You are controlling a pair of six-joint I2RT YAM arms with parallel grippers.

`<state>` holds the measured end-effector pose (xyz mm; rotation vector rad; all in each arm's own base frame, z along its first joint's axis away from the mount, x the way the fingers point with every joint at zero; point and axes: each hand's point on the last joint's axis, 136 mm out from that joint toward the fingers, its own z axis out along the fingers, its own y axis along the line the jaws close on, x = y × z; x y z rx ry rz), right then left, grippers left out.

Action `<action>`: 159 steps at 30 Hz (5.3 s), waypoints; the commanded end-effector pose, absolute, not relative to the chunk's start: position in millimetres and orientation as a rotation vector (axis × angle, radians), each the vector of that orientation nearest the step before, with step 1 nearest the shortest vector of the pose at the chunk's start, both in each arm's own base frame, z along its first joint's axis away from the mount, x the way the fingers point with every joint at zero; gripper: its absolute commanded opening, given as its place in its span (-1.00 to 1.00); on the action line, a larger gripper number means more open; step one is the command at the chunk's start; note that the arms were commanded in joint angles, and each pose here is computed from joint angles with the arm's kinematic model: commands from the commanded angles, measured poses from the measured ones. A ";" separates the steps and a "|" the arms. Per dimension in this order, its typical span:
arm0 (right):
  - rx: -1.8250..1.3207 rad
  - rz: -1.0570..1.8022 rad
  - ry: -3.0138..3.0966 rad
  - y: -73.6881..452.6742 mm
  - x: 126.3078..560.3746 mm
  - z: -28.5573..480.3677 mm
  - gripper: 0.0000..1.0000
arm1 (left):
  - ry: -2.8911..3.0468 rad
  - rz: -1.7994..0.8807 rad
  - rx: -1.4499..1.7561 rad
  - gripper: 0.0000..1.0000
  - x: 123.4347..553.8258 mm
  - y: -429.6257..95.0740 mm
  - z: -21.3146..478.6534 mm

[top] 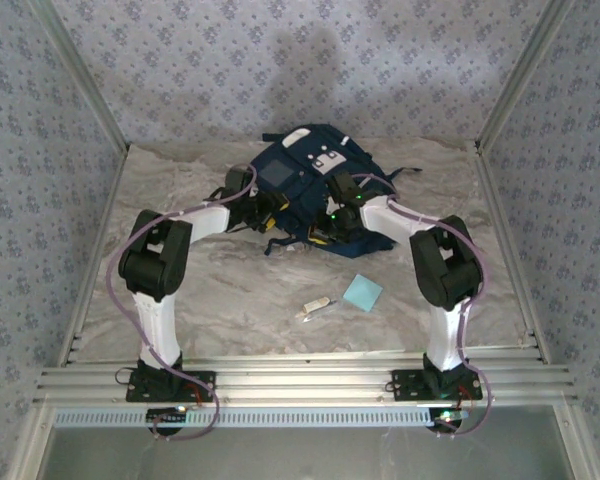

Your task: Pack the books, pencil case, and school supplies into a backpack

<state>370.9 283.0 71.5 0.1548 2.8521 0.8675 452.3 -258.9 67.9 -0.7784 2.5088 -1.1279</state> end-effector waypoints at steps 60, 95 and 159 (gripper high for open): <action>-0.074 0.743 2.932 145.5 353.8 125.6 -1.00 | 2.505 -1.032 -0.614 -1.00 492.3 -191.6 100.7; -0.226 1.138 2.823 319.9 361.9 105.7 -1.00 | 2.411 -1.235 -0.873 0.05 385.0 -258.1 118.1; -0.656 0.120 2.912 186.6 431.9 76.1 -1.00 | 2.428 -0.875 -0.971 -0.74 388.5 -110.5 118.4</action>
